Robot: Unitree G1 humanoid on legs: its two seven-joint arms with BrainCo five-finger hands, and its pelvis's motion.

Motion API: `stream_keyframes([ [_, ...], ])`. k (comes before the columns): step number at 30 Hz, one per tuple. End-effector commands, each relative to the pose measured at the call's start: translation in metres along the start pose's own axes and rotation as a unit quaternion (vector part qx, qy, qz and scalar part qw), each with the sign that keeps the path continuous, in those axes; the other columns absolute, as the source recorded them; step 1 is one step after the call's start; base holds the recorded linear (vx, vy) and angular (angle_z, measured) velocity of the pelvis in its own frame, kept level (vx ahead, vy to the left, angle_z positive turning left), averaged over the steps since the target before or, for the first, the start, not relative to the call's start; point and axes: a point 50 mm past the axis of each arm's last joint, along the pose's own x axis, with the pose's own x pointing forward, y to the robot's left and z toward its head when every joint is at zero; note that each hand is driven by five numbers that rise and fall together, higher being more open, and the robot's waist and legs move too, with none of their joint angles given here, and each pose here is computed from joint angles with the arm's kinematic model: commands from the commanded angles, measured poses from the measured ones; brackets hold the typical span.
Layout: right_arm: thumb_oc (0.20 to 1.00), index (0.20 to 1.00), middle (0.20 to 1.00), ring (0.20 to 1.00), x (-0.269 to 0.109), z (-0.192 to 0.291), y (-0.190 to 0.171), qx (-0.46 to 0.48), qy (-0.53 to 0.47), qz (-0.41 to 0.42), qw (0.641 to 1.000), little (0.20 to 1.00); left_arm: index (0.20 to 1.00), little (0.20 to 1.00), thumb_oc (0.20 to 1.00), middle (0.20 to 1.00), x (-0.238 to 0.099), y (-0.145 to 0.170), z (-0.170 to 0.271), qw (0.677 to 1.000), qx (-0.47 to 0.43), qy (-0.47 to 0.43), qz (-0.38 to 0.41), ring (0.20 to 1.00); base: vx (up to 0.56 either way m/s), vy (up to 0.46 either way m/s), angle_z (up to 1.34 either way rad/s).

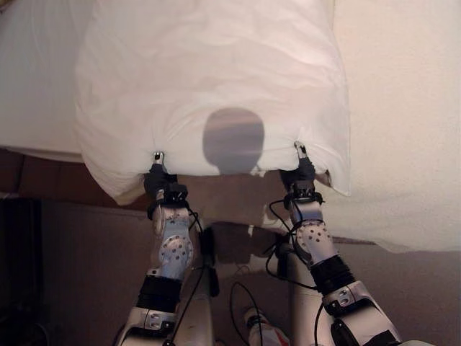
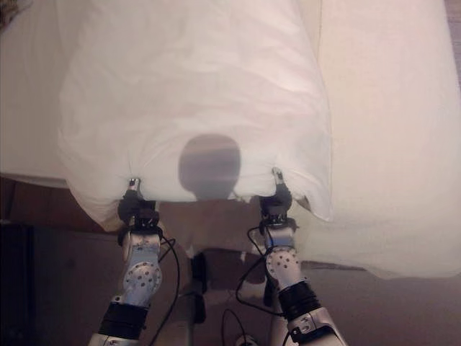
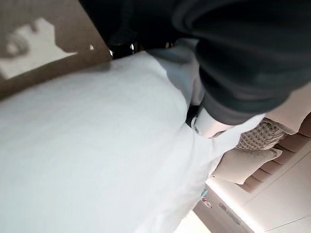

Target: Make the bed

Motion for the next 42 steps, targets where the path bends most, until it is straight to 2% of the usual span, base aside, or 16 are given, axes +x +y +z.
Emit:
stream_keyframes([
  [1,0.2,0.2,0.2,0.2,-0.014,0.068,0.005,0.001,-0.166,0.042,0.985,0.2,0.2,0.2,0.2,0.2,0.015,0.024,0.073,0.984,-0.031,-0.172,0.037,0.2,0.01,-0.067,-0.05],
  [5,0.2,0.2,0.2,0.2,-0.017,0.068,0.009,0.003,-0.167,0.058,0.984,0.2,0.2,0.2,0.2,0.2,0.016,0.021,0.069,0.984,-0.038,-0.168,0.034,0.2,0.0,-0.037,0.02],
  [6,0.2,0.2,0.2,0.2,-0.018,0.067,0.009,0.005,-0.165,0.062,0.984,0.2,0.344,0.344,0.344,0.344,0.016,0.021,0.067,0.985,-0.042,-0.163,0.032,0.344,0.0,0.006,0.05],
  [7,0.2,0.2,0.2,0.2,-0.019,0.066,0.009,0.009,-0.164,0.065,0.984,0.2,0.423,0.423,0.423,0.423,0.016,0.02,0.067,0.985,-0.045,-0.162,0.029,0.423,0.0,0.0,0.0],
  [8,0.2,0.2,0.2,0.2,-0.019,0.064,0.009,0.012,-0.161,0.068,0.985,0.2,0.758,0.758,0.758,0.758,0.016,0.019,0.065,0.986,-0.05,-0.157,0.026,0.758,0.0,0.0,0.0],
  [9,0.2,0.2,0.2,0.2,-0.019,0.064,0.008,0.012,-0.161,0.068,0.985,0.2,0.758,0.758,0.758,0.758,0.016,0.019,0.065,0.986,-0.05,-0.157,0.026,0.758,0.0,0.0,0.0],
  [10,0.2,0.2,0.2,0.2,-0.019,0.062,0.008,0.009,-0.154,0.069,0.986,0.2,1.0,1.0,1.0,1.0,0.017,0.018,0.063,0.987,-0.055,-0.15,0.02,1.0,0.0,0.0,0.0],
  [18,0.2,0.2,0.2,0.2,-0.021,0.053,0.007,0.013,-0.131,0.076,0.988,0.2,1.0,1.0,1.0,1.0,0.025,0.015,0.043,0.995,-0.054,-0.086,-0.001,1.0,0.0,0.0,0.0],
  [23,0.2,0.2,0.2,0.2,-0.021,0.048,0.009,0.013,-0.113,0.075,0.991,0.2,1.0,1.0,1.0,1.0,0.03,0.024,0.024,0.997,-0.049,-0.035,0.054,1.0,0.01,0.022,-0.01],
  [32,0.2,0.2,0.2,0.2,-0.019,0.043,0.013,-0.001,-0.093,0.066,0.993,0.2,1.0,1.0,1.0,1.0,0.039,0.011,0.005,0.997,-0.027,0.026,0.068,1.0,0.01,0.027,0.0],
  [42,0.2,0.2,0.2,0.2,-0.02,0.039,0.008,0.0,-0.092,0.054,0.994,0.2,1.0,1.0,1.0,1.0,0.043,-0.009,0.014,0.997,-0.075,-0.008,0.022,1.0,0.0,0.0,0.0],
])
